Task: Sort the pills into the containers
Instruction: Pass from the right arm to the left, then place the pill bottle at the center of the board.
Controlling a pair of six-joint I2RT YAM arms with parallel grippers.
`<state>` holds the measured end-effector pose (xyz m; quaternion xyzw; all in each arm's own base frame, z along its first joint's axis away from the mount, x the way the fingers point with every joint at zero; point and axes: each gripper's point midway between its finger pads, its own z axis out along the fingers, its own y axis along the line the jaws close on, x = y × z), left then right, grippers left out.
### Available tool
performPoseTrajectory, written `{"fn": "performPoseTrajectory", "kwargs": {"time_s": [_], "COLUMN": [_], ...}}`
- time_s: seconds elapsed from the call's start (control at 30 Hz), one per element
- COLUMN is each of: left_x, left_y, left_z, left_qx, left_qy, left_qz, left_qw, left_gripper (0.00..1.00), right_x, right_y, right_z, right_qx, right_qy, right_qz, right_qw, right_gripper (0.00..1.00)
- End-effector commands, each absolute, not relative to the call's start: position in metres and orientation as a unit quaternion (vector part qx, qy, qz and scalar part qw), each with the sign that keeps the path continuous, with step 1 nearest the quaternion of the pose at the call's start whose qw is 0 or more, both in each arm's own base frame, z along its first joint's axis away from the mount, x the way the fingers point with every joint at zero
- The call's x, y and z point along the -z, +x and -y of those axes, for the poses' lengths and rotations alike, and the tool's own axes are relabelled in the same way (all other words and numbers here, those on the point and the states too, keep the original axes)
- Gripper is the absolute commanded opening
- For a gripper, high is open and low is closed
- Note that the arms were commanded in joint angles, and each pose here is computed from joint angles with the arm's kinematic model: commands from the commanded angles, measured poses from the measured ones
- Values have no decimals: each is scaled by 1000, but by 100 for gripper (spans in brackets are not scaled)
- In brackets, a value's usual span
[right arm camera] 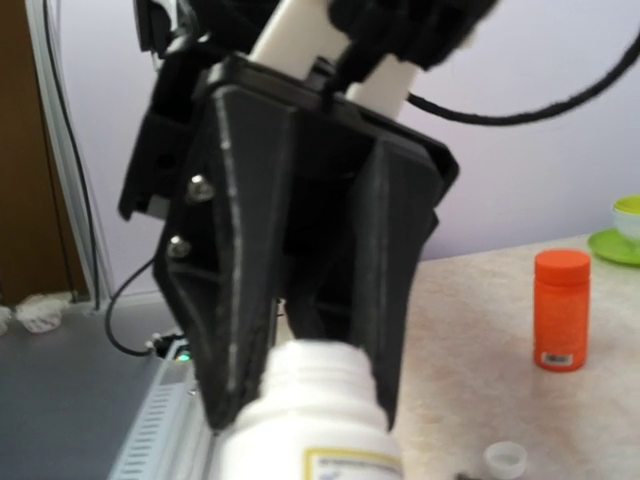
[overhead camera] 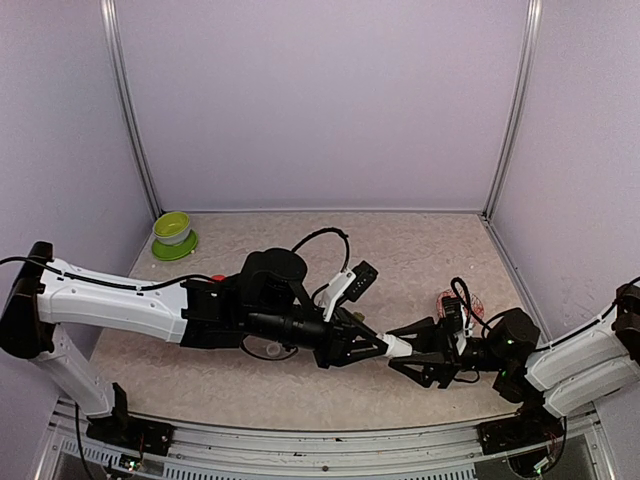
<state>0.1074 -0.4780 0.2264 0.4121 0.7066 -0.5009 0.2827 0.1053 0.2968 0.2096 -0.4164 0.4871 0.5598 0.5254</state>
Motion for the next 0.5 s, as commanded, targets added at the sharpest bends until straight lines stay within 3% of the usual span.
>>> {"fn": "performPoseTrajectory", "kwargs": {"time_s": [0.0, 0.27, 0.37, 0.47], "left_x": [-231, -213, -203, -189], "left_y": [112, 124, 131, 138], "left_z": [481, 469, 463, 453], "left_qx": [496, 450, 422, 387], "left_qy": [405, 393, 388, 383], "left_qz": [-708, -744, -763, -783], "left_qw": [298, 299, 300, 300], "left_gripper": [15, 16, 17, 18], "right_x": [-215, -208, -207, -205], "right_y": [115, 120, 121, 124], "right_z": [-299, -298, -297, -295], "right_qx": [-550, -542, -539, -528], "right_qy": [-407, -399, -396, -391], "right_qz": [-492, -511, -518, -530], "right_qw": [538, 536, 534, 536], "right_gripper": [61, 81, 99, 100]}}
